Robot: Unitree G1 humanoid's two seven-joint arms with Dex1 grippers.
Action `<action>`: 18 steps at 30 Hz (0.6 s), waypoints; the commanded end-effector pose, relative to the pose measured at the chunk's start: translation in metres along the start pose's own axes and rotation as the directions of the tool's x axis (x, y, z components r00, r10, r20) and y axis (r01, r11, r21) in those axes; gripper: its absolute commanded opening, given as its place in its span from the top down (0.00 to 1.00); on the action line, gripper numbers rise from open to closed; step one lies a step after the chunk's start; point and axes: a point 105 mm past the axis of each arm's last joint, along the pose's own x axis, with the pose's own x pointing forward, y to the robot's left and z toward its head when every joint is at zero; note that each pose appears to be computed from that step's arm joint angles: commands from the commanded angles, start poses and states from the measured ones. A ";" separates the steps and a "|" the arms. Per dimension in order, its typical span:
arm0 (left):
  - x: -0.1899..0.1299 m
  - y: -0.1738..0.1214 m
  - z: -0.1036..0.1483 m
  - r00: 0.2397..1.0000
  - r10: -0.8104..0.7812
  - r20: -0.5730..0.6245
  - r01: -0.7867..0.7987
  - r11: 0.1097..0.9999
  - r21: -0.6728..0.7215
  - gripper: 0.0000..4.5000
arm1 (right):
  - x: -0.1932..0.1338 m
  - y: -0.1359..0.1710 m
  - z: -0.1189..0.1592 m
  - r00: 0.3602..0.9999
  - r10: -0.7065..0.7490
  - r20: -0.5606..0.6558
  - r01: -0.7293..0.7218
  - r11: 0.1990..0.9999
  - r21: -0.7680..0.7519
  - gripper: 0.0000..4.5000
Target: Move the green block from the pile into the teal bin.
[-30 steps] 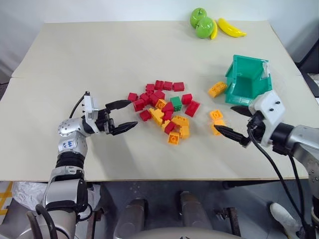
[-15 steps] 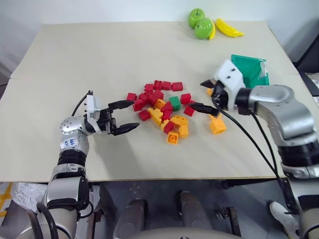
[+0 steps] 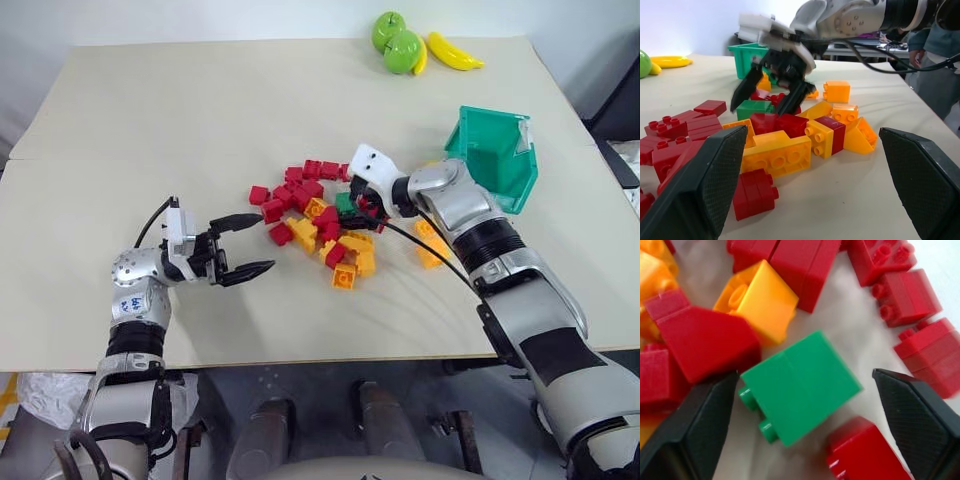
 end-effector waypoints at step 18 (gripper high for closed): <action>0.069 -0.002 0.023 0.990 -0.130 0.051 0.128 0.991 0.041 0.00 | -0.144 -0.029 0.032 0.837 -0.487 0.250 0.479 0.873 0.094 0.44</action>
